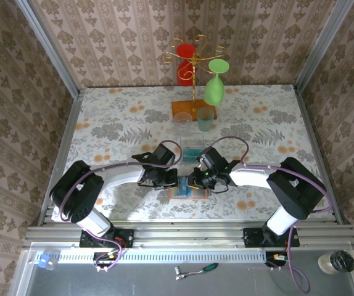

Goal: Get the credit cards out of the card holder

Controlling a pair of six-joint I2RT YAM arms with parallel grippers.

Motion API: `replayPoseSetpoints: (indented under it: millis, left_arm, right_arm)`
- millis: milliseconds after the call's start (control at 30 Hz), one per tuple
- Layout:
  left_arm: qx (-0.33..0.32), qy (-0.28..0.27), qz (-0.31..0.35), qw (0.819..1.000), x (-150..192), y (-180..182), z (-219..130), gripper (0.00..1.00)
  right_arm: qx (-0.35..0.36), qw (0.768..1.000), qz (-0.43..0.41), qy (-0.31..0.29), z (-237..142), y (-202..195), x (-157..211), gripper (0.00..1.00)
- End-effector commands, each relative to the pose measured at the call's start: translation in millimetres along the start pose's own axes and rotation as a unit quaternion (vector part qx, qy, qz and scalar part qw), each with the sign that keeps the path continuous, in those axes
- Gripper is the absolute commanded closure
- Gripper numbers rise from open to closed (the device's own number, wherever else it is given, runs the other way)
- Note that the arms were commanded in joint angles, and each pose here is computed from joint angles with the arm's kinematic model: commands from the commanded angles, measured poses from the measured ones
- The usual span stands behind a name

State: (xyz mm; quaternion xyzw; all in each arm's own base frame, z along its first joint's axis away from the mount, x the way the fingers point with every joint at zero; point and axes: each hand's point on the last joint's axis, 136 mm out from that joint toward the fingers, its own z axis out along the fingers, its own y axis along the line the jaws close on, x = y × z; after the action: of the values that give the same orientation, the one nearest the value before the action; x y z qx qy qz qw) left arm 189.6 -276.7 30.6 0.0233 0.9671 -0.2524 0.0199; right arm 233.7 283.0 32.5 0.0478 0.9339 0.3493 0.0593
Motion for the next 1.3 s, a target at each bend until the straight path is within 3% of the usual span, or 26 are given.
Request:
replayPoseSetpoints:
  millis: [0, 633, 1267]
  left_arm:
    - [-0.025, 0.018, -0.001, 1.0, 9.5, 14.9, 7.9, 0.98]
    - [-0.018, 0.013, -0.001, 1.0, 7.2, 11.9, 6.3, 0.97]
    - [-0.016, 0.013, -0.001, 1.0, 7.3, 11.6, 6.3, 0.97]
  right_arm:
    - [0.009, 1.0, 0.007, -0.005, -6.1, -7.6, 0.2, 0.88]
    - [0.045, 0.999, -0.011, -0.015, -38.6, -12.8, -2.3, 0.96]
    - [0.078, 0.997, -0.016, -0.008, -35.4, -6.8, -4.8, 0.97]
